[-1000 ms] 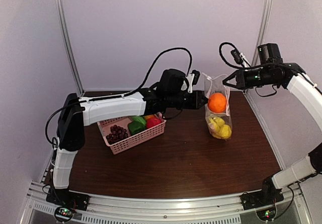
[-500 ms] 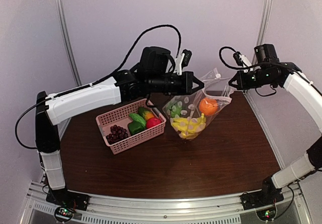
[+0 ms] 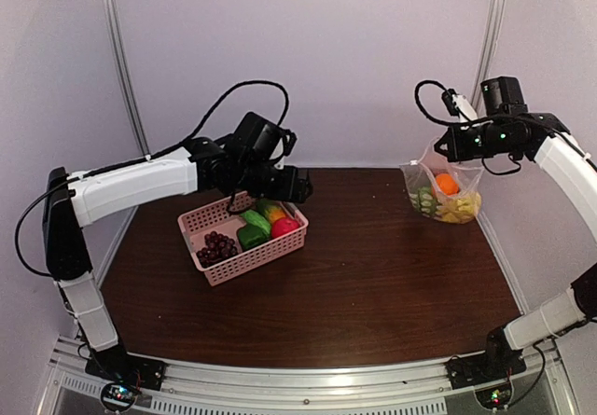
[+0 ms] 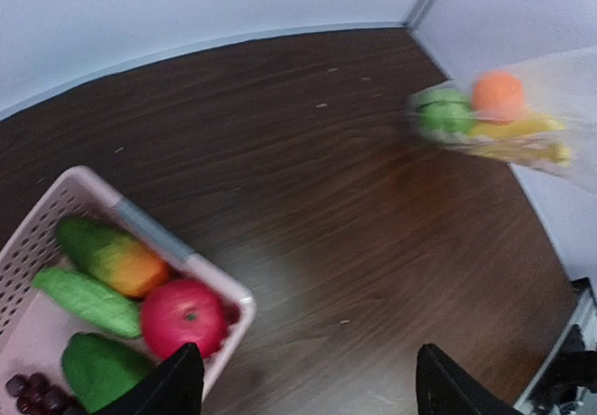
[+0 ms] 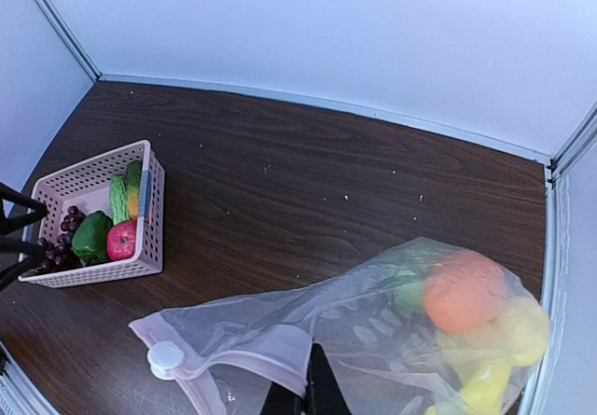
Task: Place the food in the zip-top bag and seal the zipper
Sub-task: Adjust the zipper food storage bag at the center of the board, then pick up the fake vegetable from the bin.
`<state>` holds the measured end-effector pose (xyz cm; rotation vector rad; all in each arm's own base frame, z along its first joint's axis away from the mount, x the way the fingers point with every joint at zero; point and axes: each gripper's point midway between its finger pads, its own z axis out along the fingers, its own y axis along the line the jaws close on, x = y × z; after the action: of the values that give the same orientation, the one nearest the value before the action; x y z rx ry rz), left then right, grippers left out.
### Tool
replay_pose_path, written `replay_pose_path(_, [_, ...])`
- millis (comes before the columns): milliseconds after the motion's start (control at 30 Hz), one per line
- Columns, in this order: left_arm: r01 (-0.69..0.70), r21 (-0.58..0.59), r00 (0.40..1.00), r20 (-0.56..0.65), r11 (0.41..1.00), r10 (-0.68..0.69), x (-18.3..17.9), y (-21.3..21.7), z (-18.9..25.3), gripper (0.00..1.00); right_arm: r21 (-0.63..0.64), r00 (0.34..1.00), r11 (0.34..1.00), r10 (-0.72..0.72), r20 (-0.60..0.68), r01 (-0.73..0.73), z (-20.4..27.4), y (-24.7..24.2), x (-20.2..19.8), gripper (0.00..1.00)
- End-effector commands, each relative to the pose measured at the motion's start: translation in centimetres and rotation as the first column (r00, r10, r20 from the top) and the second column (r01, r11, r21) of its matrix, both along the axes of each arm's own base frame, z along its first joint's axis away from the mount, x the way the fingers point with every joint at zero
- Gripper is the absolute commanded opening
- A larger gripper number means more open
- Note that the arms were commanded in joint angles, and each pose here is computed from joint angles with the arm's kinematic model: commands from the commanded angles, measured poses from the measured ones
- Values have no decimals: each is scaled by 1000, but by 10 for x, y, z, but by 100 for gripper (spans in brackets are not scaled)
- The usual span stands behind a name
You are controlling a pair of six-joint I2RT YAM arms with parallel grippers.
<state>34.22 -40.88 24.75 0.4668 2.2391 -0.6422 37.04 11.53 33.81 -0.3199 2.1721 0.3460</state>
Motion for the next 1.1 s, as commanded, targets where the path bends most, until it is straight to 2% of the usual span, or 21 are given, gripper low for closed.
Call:
replay_pose_path(0, [-224, 304, 968, -45, 926, 249, 23, 111, -69, 80, 7, 1000, 1000, 26, -17, -26, -15, 3, -2, 0])
replay_pose_path(100, [-244, 386, 946, -106, 890, 305, 25, 145, -105, 80, 20, 999, 999, 42, -30, -42, -19, 7, -1, 0])
replay_pose_path(200, [-214, 418, 929, -192, 883, 316, 21, 155, -141, 80, 24, 998, 998, 50, -40, -49, -22, 9, -2, 0])
replay_pose_path(367, [-150, 337, 897, -348, 929, 272, 15, 137, -182, 85, 29, 997, 998, 57, -56, -55, -30, 11, -3, 0])
replay_pose_path(500, [-114, 275, 882, -415, 955, 225, 12, 119, -198, 87, 28, 996, 998, 60, -63, -58, -34, 11, -4, 0])
replay_pose_path(567, [-122, 275, 879, -417, 954, 233, 13, 119, -202, 83, 27, 996, 998, 61, -64, -59, -35, 11, -5, 0])
replay_pose_path(633, [-132, 282, 881, -405, 950, 243, 16, 119, -202, 75, 28, 996, 998, 61, -62, -60, -35, 10, -5, 0])
replay_pose_path(733, [-167, 314, 890, -361, 935, 280, 22, 127, -189, 65, 31, 996, 998, 65, -66, -63, -38, 11, -6, 0])
replay_pose_path(833, [-196, 342, 912, -281, 919, 299, 26, 137, -155, 57, 33, 995, 997, 71, -70, -69, -40, 12, -7, 0])
replay_pose_path(933, [-213, 330, 934, -206, 920, 291, 28, 143, -112, 55, 35, 995, 997, 74, -70, -72, -40, 13, -7, 0])
replay_pose_path(1067, [-200, 242, 959, -151, 950, 240, 26, 135, -57, 54, 41, 995, 996, 81, -65, -78, -38, 15, -8, 0])
